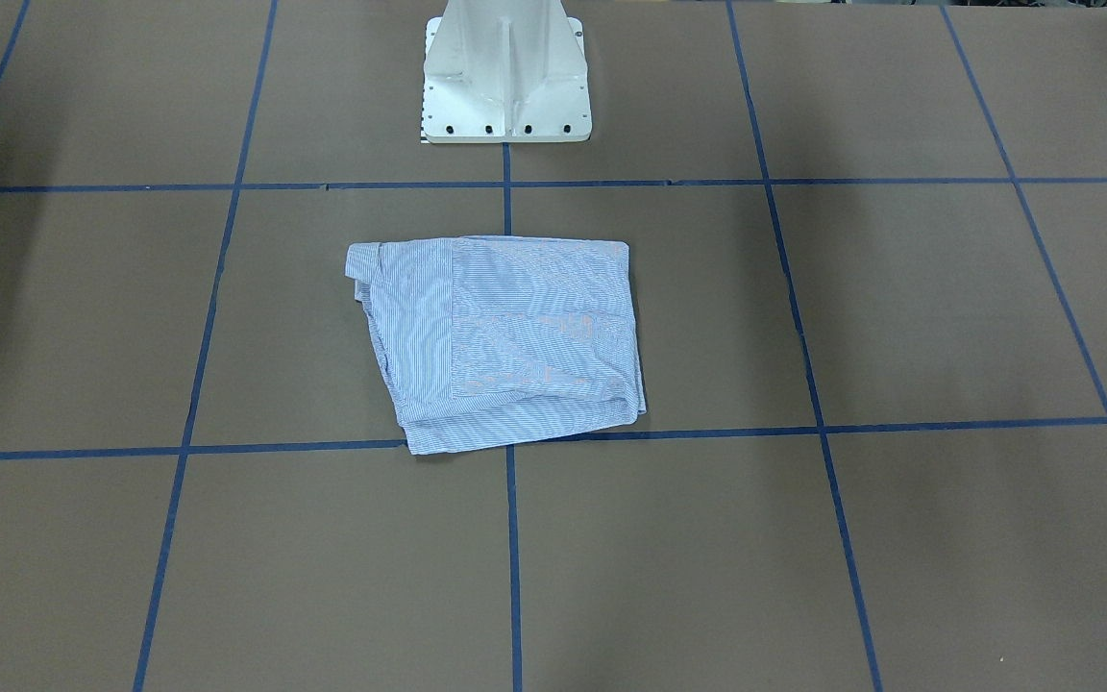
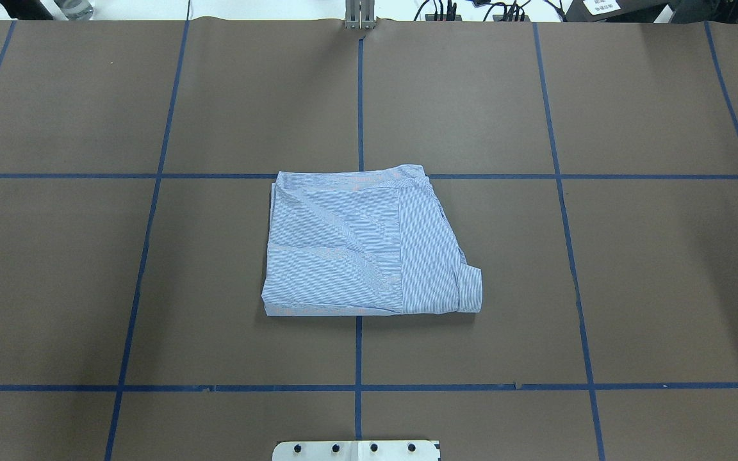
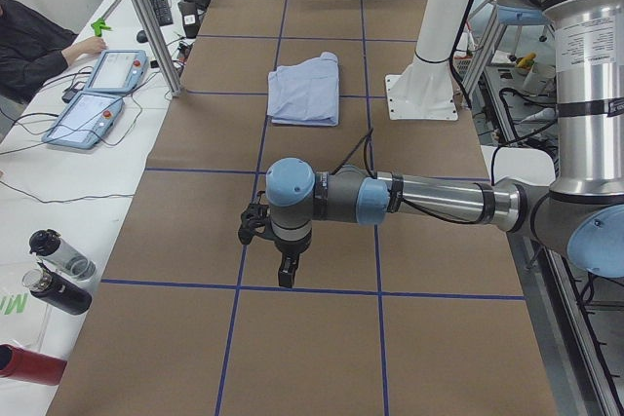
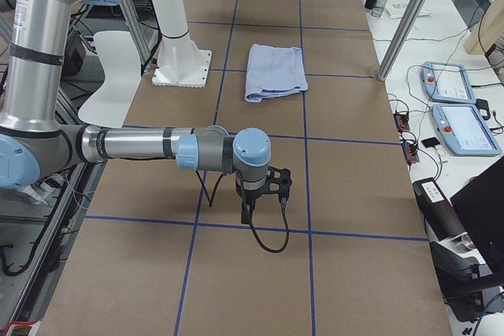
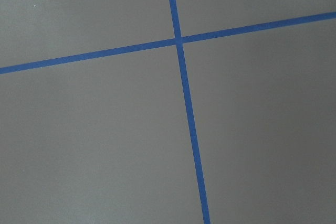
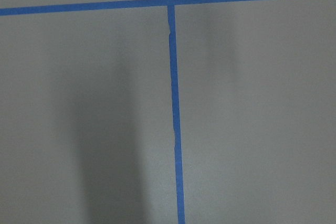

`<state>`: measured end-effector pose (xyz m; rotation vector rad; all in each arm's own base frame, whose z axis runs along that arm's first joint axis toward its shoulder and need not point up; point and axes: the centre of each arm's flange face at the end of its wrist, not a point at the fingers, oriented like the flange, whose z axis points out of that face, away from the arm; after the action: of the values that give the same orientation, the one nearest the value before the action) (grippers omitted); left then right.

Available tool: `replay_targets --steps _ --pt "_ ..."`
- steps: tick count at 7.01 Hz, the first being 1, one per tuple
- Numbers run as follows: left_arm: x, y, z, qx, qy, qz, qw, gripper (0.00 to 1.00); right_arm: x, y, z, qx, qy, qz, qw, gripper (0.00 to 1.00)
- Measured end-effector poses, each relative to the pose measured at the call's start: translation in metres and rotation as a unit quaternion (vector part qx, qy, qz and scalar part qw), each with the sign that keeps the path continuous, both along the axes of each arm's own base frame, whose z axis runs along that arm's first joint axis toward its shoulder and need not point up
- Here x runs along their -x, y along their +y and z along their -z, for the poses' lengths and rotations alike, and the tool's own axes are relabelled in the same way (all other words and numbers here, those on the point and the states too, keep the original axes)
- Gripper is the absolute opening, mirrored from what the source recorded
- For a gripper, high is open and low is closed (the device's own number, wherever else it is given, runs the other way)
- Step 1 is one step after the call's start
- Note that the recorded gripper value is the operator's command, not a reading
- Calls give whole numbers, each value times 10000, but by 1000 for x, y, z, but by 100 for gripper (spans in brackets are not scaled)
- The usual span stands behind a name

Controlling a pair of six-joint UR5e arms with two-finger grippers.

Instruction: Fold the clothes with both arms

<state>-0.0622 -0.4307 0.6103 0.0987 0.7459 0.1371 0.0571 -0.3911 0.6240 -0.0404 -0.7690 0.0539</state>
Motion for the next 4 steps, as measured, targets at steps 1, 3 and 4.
replay_targets --steps 1,3,4 --pt "0 0 0 -5 0 -2 10000 99 0 0 0 -4 0 0 10000 100" --pt "0 0 0 -12 0 -4 10000 99 0 0 -1 6 0 0 10000 100" --pt "0 0 0 -10 0 -4 10000 99 0 0 -2 18 0 -1 10000 100"
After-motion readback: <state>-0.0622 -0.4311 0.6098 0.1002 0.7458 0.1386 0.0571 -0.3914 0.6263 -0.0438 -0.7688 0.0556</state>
